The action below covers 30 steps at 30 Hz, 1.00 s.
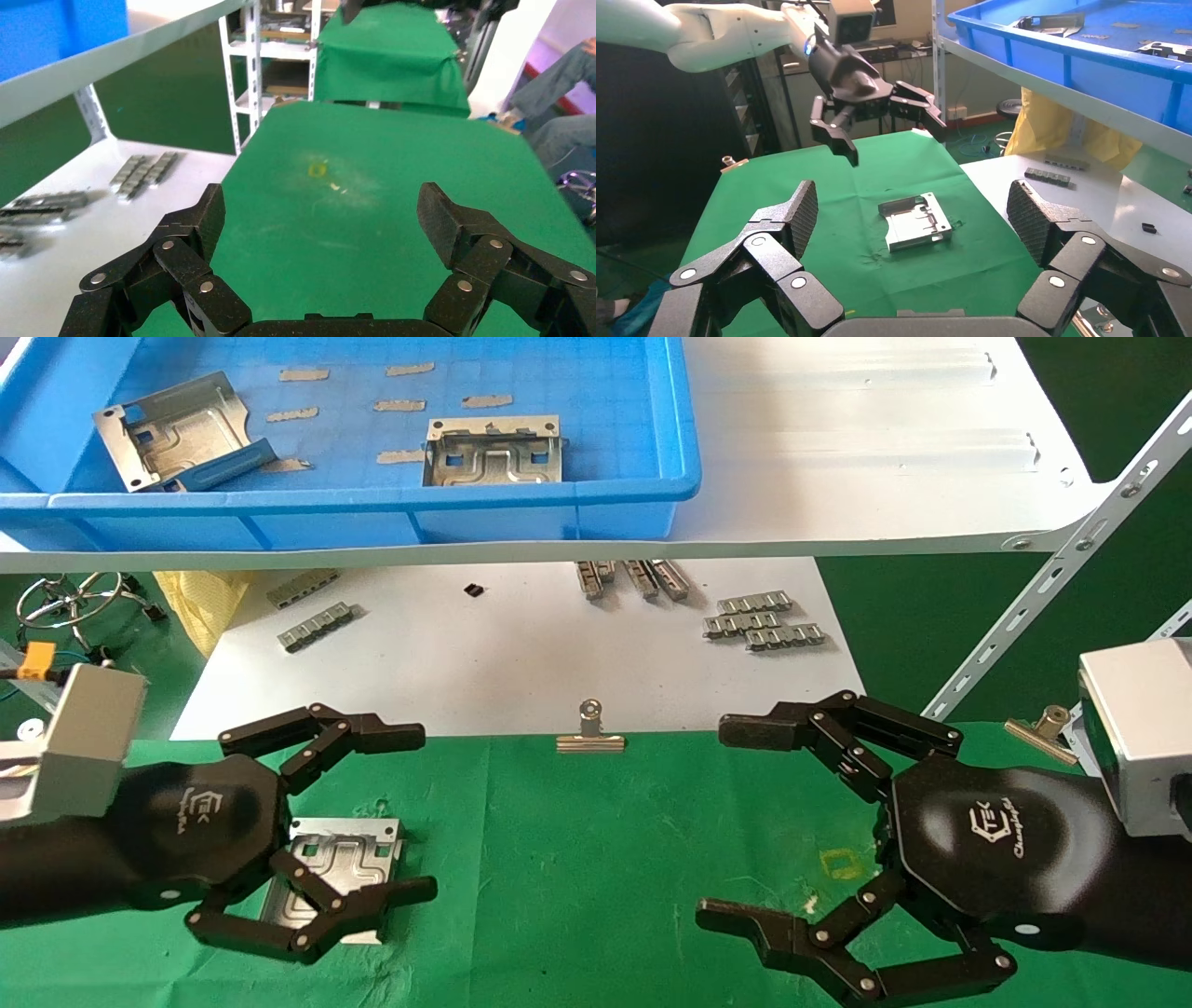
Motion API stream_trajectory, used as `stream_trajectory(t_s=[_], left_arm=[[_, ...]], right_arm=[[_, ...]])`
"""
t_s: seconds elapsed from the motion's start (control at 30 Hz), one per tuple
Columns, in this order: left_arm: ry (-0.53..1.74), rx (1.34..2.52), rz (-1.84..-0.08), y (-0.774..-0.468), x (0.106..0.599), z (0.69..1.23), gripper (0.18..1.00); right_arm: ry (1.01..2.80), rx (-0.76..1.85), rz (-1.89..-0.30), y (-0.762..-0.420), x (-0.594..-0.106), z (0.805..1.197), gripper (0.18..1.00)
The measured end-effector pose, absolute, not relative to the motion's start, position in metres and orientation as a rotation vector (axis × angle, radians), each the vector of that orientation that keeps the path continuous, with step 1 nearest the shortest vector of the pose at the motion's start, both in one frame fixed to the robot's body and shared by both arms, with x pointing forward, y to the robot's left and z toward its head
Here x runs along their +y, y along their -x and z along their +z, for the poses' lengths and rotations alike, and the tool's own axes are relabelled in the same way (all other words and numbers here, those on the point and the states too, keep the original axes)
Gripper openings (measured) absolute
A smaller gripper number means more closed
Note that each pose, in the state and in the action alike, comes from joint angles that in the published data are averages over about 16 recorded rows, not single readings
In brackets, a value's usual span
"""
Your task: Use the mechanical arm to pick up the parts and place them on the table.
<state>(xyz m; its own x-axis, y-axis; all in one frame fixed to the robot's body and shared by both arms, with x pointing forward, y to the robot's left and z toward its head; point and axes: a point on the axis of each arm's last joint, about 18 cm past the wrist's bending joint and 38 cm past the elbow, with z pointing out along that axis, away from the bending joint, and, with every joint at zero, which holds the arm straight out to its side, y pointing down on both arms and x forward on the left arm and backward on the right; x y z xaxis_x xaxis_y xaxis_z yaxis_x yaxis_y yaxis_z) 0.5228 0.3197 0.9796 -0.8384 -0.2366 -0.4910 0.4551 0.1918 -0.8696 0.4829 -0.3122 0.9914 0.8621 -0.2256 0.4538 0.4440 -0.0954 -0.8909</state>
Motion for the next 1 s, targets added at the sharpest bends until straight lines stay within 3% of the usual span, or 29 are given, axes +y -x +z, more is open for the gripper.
stream_trajectory(t_s=[0.6, 1.0], left_arm=[[-0.275, 1.924, -1.792, -0.479, 0.301, 0.991, 1.001], [-0.289, 1.921, -1.804, -0.471, 0.299, 0.993, 1.001]], right_arm=[[1.571, -0.177, -0.565, -0.483, -0.312, 0.991, 1.001], [1.57, -0.176, -0.566, -0.483, -0.312, 0.991, 1.001]])
